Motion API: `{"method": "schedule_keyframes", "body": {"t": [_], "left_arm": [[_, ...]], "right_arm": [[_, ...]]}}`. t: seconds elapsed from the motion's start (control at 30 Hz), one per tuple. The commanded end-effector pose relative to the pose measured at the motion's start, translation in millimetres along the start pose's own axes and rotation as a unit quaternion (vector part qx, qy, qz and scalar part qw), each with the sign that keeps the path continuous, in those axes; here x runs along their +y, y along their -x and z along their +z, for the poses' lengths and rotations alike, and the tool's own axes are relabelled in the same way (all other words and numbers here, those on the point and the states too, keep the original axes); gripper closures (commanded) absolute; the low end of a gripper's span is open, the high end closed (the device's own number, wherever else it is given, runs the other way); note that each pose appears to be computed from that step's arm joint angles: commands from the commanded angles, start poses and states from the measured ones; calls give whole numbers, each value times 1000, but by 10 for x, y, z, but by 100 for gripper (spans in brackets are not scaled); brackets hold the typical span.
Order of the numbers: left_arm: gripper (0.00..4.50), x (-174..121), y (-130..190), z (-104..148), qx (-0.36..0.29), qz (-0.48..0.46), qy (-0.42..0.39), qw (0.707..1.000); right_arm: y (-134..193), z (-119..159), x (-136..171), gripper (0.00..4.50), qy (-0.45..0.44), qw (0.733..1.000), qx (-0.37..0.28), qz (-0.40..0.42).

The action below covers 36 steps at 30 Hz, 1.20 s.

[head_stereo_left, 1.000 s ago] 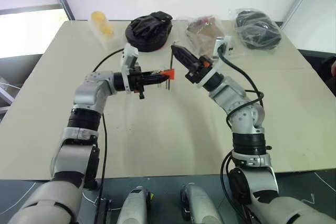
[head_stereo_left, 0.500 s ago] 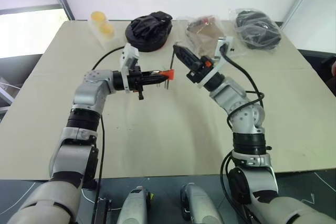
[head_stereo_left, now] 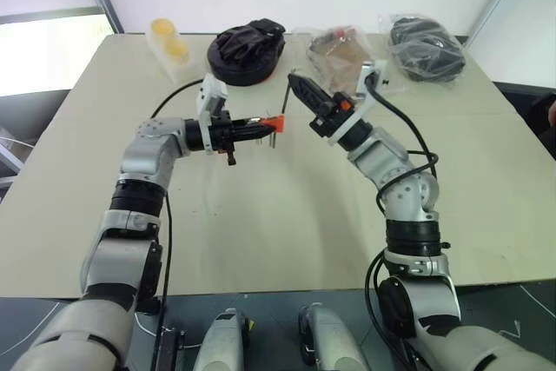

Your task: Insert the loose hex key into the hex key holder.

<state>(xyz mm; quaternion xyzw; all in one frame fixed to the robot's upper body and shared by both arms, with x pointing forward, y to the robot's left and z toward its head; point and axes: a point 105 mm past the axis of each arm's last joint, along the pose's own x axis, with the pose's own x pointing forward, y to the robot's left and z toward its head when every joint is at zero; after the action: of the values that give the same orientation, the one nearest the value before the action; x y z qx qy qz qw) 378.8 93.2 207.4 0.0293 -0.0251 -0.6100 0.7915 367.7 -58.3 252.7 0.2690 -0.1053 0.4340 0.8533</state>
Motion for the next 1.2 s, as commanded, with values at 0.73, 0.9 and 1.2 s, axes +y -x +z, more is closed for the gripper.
{"method": "schedule_keyframes", "body": {"t": [0.73,0.9,1.2], "left_arm": [[450,-25,-16,251,-34,-5,-24,999],[450,-23,-10,259,-33,-5,-25,999],[450,-23,22,247,-30,-4,-24,999]], "right_arm": [[-30,21,100,444,-1,1000,-9,18],[-20,26,67,444,1,1000,-9,13],[-14,43,32,444,4,1000,-11,7]]}}
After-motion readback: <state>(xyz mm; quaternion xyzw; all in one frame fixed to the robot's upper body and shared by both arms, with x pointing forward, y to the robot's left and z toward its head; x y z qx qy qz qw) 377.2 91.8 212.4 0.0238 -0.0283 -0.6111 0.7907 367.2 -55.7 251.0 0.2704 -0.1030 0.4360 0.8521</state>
